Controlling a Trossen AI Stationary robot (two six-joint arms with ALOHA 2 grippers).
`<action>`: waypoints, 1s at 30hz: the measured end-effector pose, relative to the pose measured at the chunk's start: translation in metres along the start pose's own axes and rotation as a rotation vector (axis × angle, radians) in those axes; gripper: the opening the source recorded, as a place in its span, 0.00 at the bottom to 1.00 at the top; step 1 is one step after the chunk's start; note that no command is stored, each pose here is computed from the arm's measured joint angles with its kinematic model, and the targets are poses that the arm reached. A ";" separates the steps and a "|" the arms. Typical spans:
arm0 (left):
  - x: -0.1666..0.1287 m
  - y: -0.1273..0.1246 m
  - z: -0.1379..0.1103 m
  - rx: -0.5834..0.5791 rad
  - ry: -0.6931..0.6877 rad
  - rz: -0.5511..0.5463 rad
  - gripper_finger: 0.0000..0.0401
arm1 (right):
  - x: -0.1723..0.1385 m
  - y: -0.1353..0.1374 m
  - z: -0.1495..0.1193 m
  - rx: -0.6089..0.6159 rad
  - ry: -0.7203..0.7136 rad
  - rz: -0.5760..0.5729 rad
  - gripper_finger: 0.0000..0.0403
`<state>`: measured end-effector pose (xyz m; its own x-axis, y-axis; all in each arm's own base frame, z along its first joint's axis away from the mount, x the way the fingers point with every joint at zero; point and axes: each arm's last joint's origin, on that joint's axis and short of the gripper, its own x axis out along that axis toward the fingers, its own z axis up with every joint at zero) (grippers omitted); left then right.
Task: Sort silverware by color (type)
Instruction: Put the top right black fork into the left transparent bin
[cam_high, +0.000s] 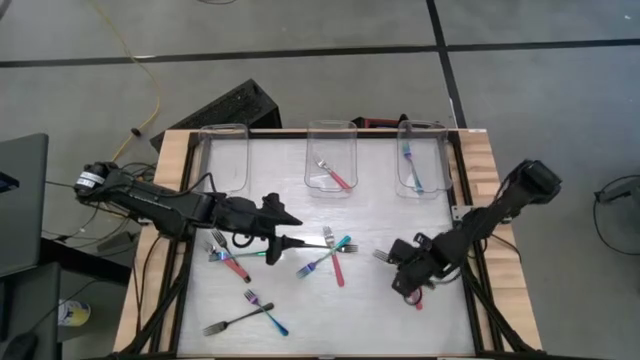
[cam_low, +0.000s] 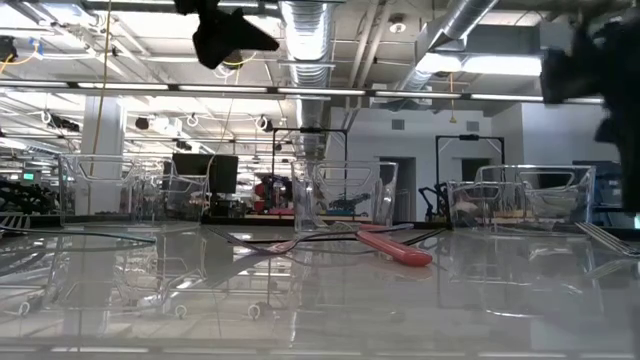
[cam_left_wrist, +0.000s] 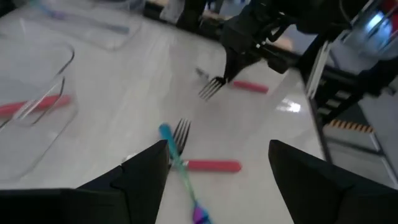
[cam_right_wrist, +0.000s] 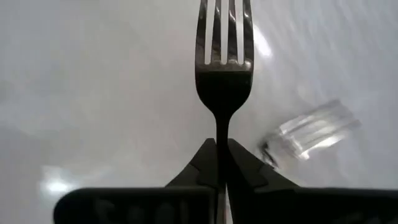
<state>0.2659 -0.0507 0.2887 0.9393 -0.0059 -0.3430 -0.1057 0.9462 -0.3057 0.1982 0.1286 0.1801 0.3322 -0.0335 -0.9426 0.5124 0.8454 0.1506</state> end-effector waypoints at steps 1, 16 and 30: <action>0.000 -0.001 0.002 -0.004 -0.018 -0.010 0.65 | -0.008 -0.002 0.003 0.006 -0.020 0.036 0.08; -0.005 -0.008 0.036 -0.048 -0.371 -0.113 0.65 | -0.127 -0.043 0.080 0.030 -0.866 0.482 0.09; -0.014 -0.013 0.053 -0.109 -0.540 -0.229 0.65 | -0.119 -0.048 0.154 -0.070 -1.063 0.889 0.09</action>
<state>0.2716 -0.0455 0.3441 0.9722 -0.0139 0.2336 0.1132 0.9015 -0.4177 0.2558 0.0099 0.3311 0.9759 0.1654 0.1426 -0.2164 0.8203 0.5295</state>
